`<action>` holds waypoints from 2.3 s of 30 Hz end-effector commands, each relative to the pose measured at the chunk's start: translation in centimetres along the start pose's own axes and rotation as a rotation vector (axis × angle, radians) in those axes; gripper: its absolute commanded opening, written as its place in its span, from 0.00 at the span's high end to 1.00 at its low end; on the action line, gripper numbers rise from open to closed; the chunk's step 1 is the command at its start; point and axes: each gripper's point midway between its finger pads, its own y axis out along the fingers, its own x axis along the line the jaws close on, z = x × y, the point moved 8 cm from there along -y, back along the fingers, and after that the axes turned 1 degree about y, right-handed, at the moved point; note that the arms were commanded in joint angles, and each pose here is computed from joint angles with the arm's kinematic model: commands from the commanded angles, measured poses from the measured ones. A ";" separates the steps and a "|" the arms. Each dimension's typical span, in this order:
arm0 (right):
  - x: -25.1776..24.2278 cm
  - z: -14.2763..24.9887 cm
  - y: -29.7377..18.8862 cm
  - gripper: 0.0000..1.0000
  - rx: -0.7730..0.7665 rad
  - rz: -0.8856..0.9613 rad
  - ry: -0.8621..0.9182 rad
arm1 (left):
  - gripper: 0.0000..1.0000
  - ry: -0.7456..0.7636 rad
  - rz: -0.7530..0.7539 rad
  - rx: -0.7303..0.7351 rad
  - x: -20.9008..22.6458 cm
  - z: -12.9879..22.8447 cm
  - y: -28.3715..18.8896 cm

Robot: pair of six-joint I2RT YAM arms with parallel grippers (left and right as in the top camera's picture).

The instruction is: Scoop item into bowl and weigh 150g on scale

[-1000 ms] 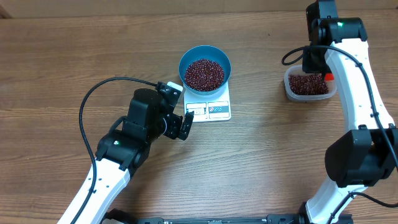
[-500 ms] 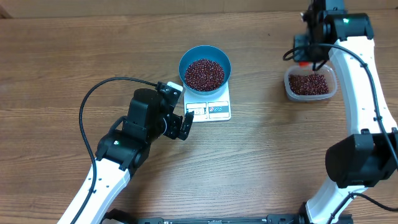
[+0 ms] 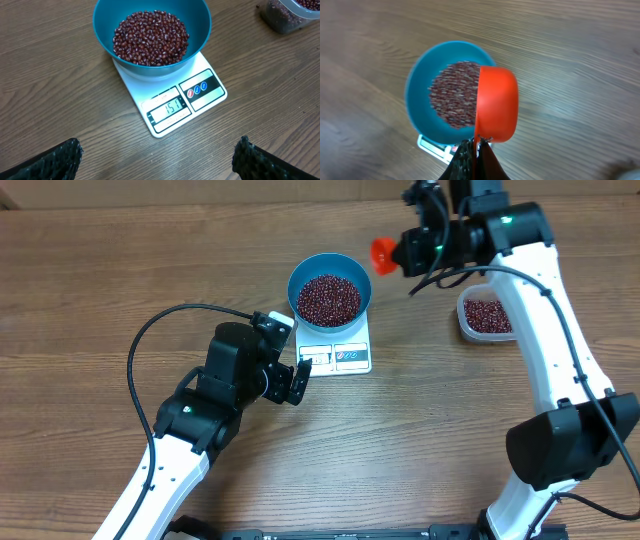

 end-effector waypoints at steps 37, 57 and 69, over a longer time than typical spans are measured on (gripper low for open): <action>4.3 0.9 11.2 0.96 0.121 0.122 -0.198 | 0.00 -0.014 0.004 0.011 0.1 0.2 0.3; 3.8 2.2 13.0 0.96 0.175 0.104 -0.191 | 0.01 -0.014 0.004 0.011 0.1 0.2 0.3; 4.0 1.8 12.1 0.96 0.160 -0.064 -0.135 | 0.01 -0.014 0.004 0.011 0.1 0.2 0.3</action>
